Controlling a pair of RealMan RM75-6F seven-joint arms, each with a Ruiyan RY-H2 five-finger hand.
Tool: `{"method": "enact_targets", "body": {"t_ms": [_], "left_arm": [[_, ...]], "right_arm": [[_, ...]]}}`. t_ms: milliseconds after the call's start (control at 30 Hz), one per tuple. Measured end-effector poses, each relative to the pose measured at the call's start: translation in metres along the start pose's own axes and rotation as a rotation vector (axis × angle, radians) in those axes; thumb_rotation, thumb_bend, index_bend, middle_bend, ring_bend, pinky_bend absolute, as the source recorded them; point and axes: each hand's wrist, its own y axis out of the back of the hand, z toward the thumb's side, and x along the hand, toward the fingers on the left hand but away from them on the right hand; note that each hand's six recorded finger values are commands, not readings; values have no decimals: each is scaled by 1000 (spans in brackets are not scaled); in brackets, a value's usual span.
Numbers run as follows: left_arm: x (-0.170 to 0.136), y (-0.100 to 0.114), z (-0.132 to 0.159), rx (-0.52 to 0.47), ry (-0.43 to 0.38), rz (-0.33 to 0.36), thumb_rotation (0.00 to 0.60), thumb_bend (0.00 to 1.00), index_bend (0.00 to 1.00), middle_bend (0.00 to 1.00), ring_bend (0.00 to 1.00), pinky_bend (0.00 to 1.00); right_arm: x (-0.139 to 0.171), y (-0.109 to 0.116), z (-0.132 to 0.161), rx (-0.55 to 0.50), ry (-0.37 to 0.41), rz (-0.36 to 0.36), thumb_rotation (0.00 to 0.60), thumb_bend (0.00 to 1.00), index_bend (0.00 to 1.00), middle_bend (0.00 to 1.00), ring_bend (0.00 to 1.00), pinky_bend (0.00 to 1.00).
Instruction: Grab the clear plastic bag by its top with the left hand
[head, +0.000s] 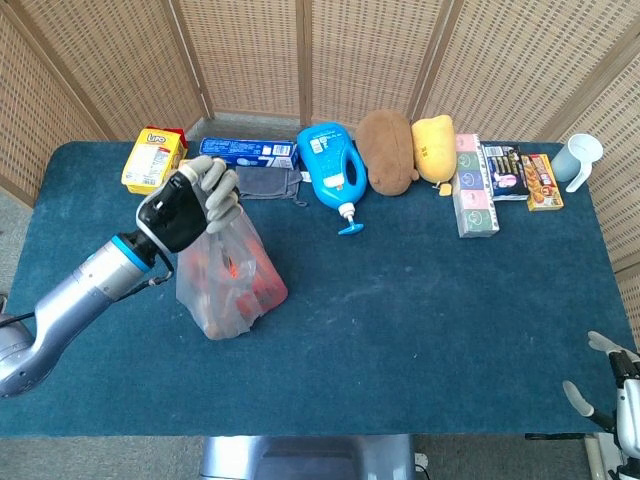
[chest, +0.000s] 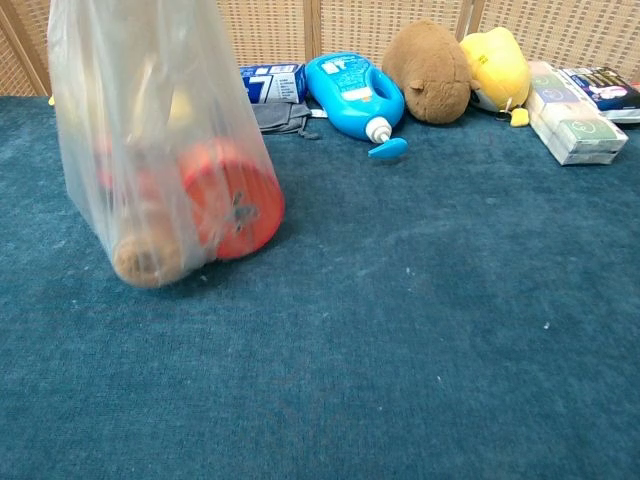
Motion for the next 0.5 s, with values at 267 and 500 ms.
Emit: {"method": "enact_targets", "body": {"t_ms": [267, 500], "left_arm": [[19, -24, 26, 17, -32, 3, 366, 658, 736, 776, 801, 852], [29, -40, 31, 41, -28, -12, 365, 658, 736, 776, 801, 852]], "right_arm": [[0, 0, -5, -4, -11, -5, 0, 248, 201, 312, 288, 219], [2, 1, -9, -3, -21, -9, 0, 248, 201, 312, 288, 219]]}}
